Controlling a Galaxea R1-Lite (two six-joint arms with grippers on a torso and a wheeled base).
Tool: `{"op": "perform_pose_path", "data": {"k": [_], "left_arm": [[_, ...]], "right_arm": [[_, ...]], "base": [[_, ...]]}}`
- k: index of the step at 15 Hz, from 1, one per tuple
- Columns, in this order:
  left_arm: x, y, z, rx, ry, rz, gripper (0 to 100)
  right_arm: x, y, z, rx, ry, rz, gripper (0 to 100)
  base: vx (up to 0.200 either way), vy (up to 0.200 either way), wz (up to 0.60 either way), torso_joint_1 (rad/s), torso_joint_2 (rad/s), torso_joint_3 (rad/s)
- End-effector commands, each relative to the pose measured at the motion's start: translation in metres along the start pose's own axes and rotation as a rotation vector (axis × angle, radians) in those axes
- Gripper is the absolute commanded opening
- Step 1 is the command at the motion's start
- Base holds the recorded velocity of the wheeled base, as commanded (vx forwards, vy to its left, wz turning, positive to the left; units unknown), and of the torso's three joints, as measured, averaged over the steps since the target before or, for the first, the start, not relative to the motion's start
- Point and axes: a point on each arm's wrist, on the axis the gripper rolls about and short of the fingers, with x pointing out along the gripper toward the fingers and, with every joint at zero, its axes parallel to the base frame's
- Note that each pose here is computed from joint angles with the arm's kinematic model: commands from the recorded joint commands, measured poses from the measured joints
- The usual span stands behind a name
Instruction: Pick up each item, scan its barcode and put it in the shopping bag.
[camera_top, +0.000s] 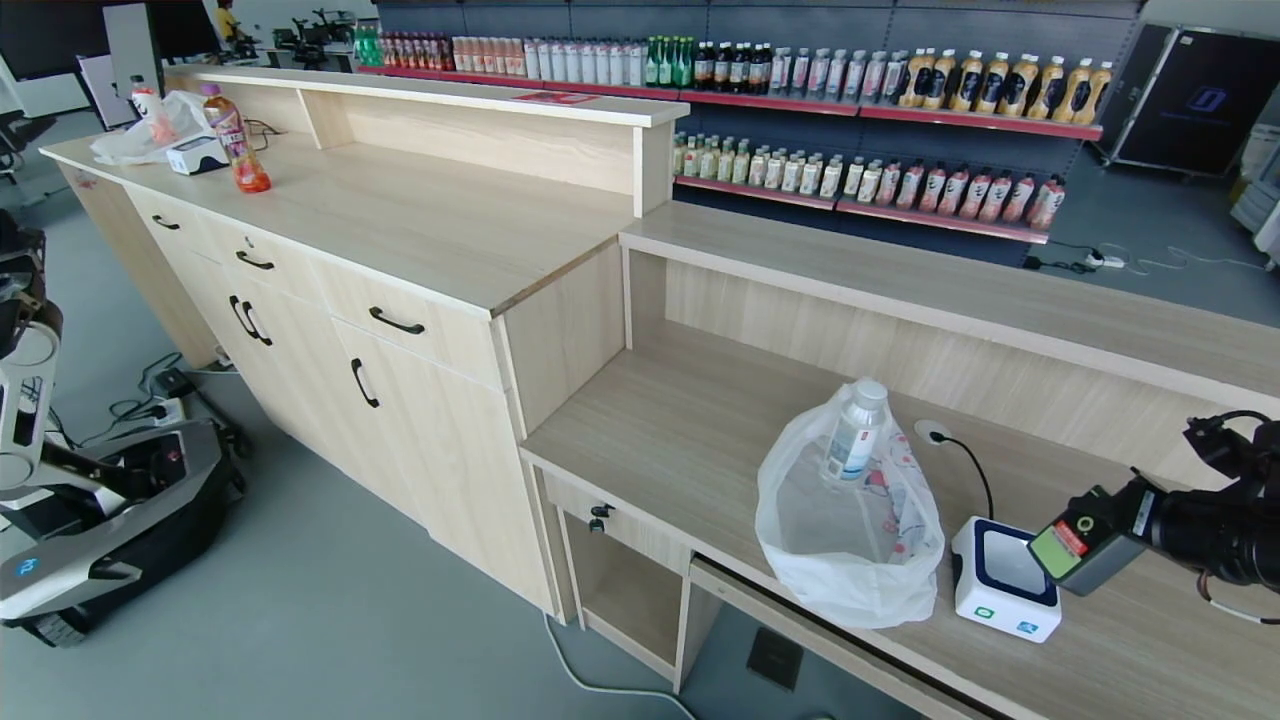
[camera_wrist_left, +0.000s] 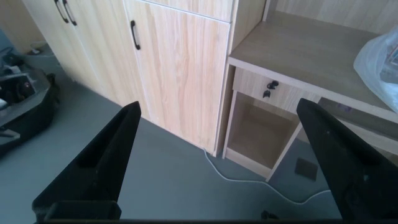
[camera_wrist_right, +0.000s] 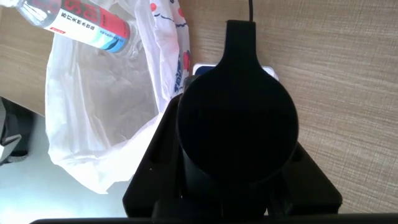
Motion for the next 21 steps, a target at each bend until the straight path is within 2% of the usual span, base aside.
{"op": "perform_pose_path", "data": {"k": [1,9,21], "left_arm": [[0.0001,0.0000,0.0000,0.000,0.001,0.001,100],[0.0001,0.0000,0.0000,0.000,0.001,0.001,100],[0.0001,0.0000,0.0000,0.000,0.001,0.001,100]], "right_arm": [[0.0015,-0.0006,-0.0007,0.002,0.003,0.000,0],[0.0031,-0.0019,-0.0005,0.002,-0.012,0.001,0],[0.0038,0.0071,0.0045,-0.026,-0.027,0.025,0]], "base": [[0.000,0.000,0.00,0.000,0.00,0.000],[0.000,0.000,0.00,0.000,0.00,0.000],[0.000,0.000,0.00,0.000,0.00,0.000]]}}
